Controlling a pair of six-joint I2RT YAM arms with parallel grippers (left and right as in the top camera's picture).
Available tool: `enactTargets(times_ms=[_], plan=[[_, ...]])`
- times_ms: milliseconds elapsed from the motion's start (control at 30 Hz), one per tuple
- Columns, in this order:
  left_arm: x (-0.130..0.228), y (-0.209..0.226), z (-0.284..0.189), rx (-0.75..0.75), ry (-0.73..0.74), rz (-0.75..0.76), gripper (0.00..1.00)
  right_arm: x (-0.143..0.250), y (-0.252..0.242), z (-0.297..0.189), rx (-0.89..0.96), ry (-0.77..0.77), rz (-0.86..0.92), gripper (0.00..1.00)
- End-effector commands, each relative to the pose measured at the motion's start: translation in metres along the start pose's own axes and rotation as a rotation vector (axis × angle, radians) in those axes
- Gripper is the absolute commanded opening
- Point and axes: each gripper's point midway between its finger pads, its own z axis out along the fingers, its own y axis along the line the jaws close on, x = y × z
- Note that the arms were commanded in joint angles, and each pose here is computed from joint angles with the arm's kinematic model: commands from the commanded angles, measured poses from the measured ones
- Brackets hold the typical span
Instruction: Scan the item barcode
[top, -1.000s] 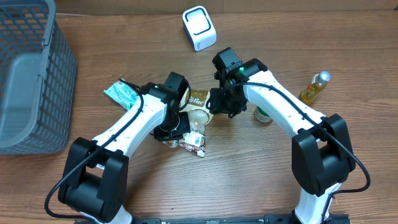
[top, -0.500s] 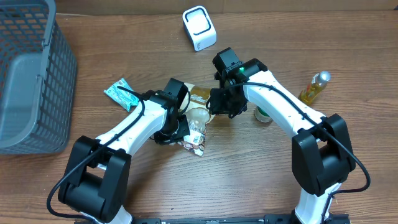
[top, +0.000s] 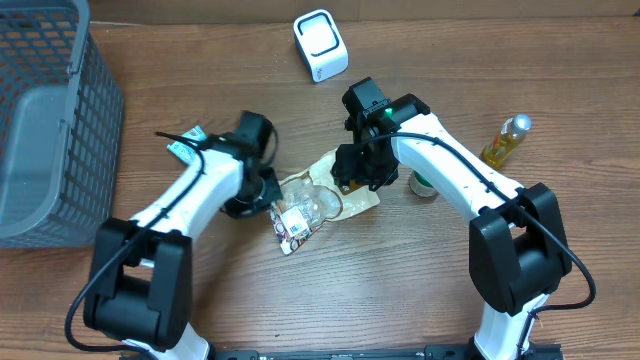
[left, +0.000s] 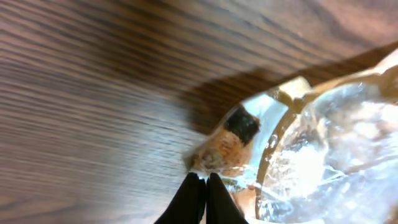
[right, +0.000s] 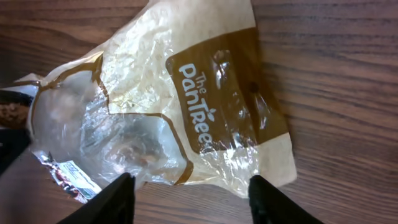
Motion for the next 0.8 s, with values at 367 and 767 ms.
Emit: enactTargets(times_ms=[367, 767], plan=[[-0.002, -0.019, -0.015, 0.122, 0.059, 0.049, 0.05, -0.009, 0.004, -0.010, -0.015, -0.043, -0.040, 0.75], [-0.007, -0.023, -0.014, 0.109, 0.019, 0.085, 0.04, -0.009, 0.004, -0.009, -0.014, -0.042, -0.085, 0.81]])
